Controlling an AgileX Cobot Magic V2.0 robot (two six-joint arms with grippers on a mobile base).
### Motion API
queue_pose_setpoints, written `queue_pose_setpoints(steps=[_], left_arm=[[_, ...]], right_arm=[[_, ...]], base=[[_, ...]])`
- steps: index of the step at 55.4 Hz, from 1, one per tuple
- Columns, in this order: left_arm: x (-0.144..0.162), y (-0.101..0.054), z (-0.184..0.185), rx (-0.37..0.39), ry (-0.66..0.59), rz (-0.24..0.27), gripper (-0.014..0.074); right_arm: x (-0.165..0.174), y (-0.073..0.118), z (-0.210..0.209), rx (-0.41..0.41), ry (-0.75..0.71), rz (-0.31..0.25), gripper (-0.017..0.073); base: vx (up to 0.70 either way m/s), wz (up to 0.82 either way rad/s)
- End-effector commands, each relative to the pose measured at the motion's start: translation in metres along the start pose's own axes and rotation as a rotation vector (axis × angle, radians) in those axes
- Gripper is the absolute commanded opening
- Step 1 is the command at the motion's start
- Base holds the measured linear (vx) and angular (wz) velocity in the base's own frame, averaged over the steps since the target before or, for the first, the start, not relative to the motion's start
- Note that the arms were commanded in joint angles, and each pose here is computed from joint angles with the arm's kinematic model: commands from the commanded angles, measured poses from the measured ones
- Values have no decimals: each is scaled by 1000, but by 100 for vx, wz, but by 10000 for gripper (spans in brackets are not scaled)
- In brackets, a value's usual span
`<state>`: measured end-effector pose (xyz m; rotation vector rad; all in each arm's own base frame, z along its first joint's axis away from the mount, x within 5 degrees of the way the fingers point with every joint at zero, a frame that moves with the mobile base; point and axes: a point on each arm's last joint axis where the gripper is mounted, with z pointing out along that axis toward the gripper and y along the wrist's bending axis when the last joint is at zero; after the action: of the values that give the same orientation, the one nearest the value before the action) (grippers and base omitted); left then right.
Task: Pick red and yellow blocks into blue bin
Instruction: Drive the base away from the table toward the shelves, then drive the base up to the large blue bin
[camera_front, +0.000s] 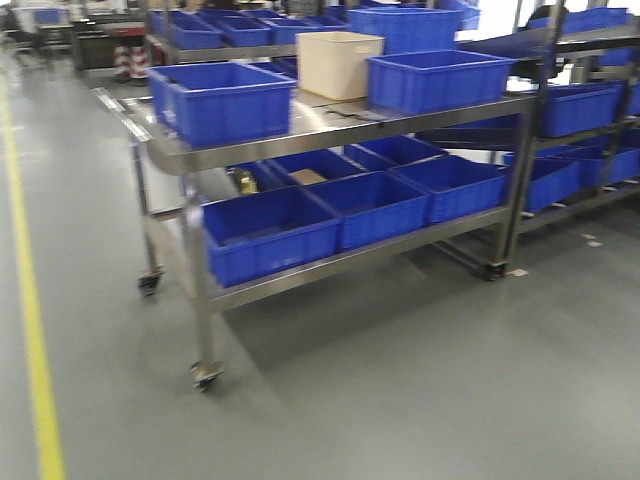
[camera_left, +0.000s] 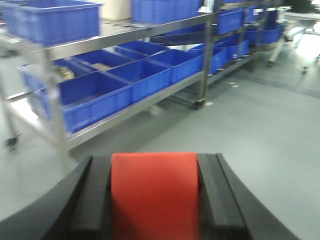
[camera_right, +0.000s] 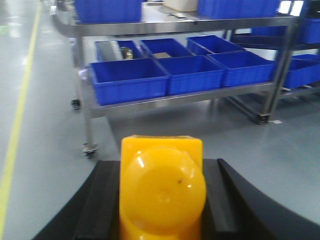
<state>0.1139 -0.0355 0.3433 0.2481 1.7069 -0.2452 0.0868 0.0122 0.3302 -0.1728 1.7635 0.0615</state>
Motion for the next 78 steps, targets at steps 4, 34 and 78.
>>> queue_pose_setpoints(steps=[4,34,78], left_arm=[[-16,0,-3,-3,-112,-13,2],[-16,0,-3,-3,-111,-13,2],[-15,0,-3,-1,-94,-13,2]], right_arm=[[-17,-1,-3,8,-109,-15,-10],[-17,-1,-3,8,-108,-15,-10],[-17,-1,-3,8,-108,-15,-10]], base=[[52,-55],[54,-46],[56,-51]])
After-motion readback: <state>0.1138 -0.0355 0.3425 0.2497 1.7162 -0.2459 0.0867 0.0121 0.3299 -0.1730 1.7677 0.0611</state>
